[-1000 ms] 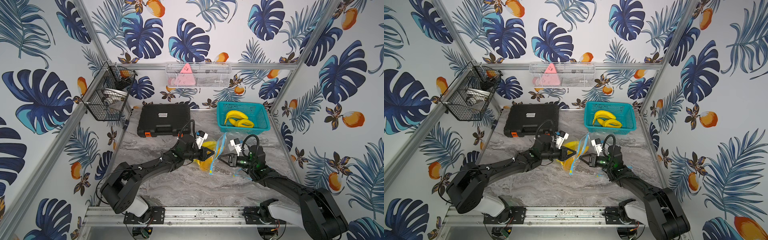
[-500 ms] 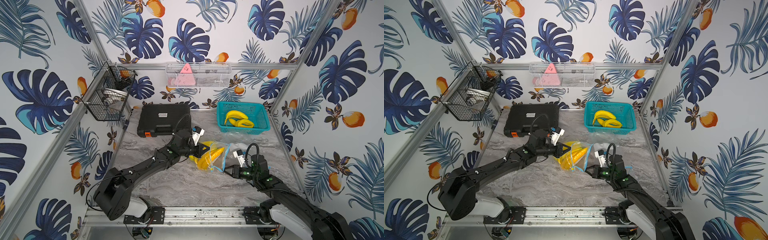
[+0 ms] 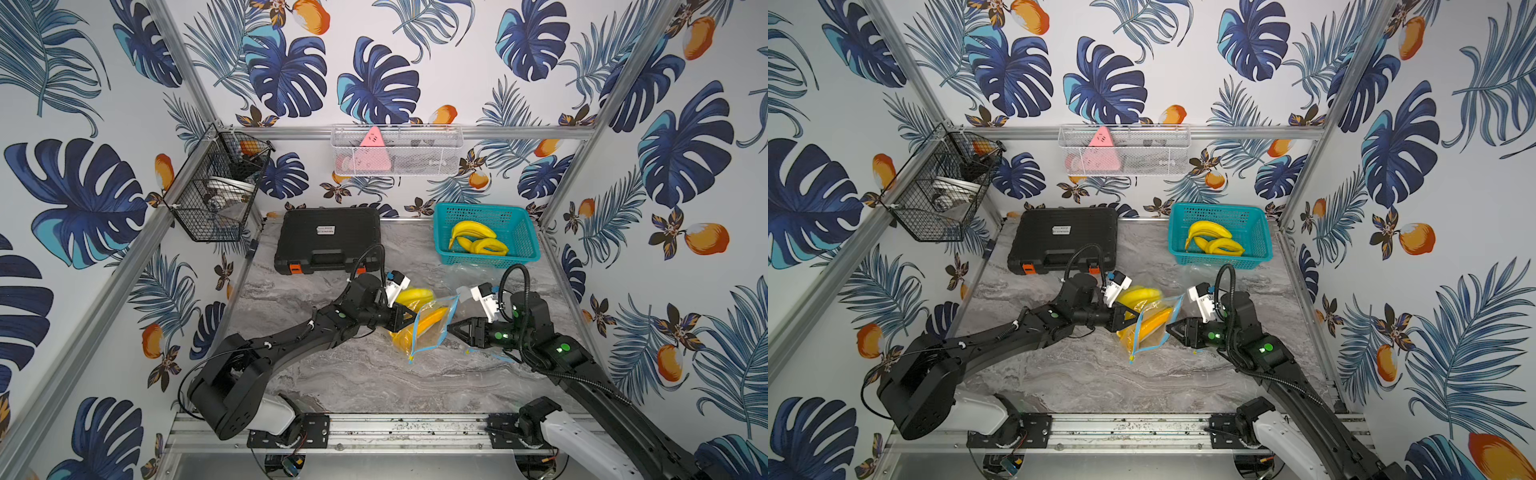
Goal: Open the zip-top bag and take out the banana
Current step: Open the zipper of the food storage bag at the center of the board, then pick up the banana from the zipper food storage bag.
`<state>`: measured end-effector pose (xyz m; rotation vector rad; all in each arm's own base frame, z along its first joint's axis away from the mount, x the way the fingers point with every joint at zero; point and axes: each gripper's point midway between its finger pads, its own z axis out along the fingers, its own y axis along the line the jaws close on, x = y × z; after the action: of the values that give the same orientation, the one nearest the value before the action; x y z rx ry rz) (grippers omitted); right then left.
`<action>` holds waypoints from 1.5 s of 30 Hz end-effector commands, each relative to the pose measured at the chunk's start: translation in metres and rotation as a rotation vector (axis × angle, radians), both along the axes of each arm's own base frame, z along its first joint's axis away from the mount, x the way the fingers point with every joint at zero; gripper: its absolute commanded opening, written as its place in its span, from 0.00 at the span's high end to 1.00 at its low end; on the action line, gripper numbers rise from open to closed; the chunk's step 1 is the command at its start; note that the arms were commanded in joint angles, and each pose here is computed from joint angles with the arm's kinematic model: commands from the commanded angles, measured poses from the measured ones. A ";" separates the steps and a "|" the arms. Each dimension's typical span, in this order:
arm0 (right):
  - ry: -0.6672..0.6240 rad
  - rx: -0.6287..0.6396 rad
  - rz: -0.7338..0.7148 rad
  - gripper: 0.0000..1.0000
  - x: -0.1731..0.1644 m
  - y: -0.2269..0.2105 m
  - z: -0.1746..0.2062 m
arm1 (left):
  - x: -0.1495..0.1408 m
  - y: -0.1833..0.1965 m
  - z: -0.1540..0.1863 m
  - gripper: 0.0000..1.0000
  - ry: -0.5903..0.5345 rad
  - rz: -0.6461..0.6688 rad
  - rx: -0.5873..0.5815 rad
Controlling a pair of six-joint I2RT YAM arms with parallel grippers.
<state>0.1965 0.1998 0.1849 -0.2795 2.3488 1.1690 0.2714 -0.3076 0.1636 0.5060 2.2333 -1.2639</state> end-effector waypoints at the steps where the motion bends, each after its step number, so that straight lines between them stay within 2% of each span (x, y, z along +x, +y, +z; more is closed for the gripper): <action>1: 0.025 -0.039 0.040 0.58 -0.005 0.003 -0.015 | 0.004 -0.005 0.012 1.00 -0.023 0.001 -0.047; 10: -0.021 -0.037 0.101 0.58 -0.001 0.032 -0.015 | 0.004 -0.012 0.019 1.00 -0.034 -0.008 -0.061; 19: -0.054 -0.084 0.086 0.58 0.027 0.044 -0.034 | -0.002 -0.010 0.018 1.00 -0.039 -0.009 -0.057; 28: -0.133 -0.065 0.061 0.53 0.033 0.043 -0.006 | -0.005 -0.008 0.016 1.00 -0.037 0.000 -0.058; 35: -0.077 -0.080 0.111 0.56 0.037 0.057 -0.036 | -0.001 -0.012 0.026 1.00 -0.043 0.001 -0.094; 39: -0.109 -0.073 0.139 0.53 0.038 0.066 -0.039 | 0.000 -0.012 0.029 1.00 -0.052 0.004 -0.097; 42: -0.108 -0.060 0.179 0.52 0.030 0.079 -0.042 | 0.000 -0.013 0.027 1.00 -0.047 0.003 -0.101; 45: -0.075 -0.092 0.216 0.52 0.018 0.088 -0.061 | 0.001 -0.013 0.026 1.00 -0.047 0.008 -0.110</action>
<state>0.2180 0.2772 0.1265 -0.5595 2.3827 1.1146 0.2679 -0.3173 0.1794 0.4804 2.1684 -1.3285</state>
